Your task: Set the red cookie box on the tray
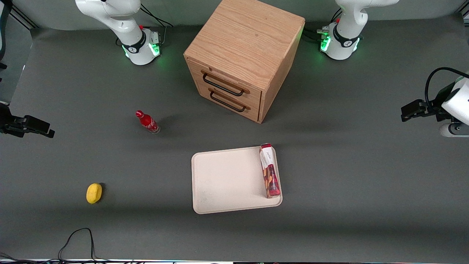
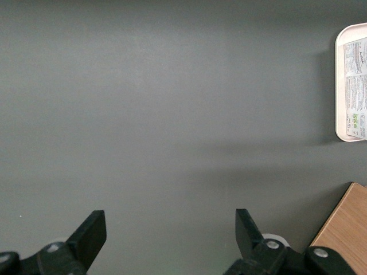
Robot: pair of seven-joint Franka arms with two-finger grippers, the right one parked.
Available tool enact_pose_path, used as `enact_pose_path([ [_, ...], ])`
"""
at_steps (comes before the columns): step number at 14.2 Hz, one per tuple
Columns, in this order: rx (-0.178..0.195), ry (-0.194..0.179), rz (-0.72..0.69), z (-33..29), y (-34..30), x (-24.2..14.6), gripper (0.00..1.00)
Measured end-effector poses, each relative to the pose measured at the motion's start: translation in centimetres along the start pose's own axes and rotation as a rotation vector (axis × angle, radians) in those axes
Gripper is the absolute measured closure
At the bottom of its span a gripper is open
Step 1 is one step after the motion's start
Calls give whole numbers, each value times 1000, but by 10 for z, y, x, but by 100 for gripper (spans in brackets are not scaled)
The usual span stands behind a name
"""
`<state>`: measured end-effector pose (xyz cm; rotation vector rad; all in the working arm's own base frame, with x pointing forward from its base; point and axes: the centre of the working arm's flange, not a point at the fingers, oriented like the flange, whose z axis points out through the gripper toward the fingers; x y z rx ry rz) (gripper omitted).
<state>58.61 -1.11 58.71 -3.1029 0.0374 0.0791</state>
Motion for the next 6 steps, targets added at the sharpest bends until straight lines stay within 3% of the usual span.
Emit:
enact_pose_path([
  [6,-16,-1,4,0,0,0,0],
])
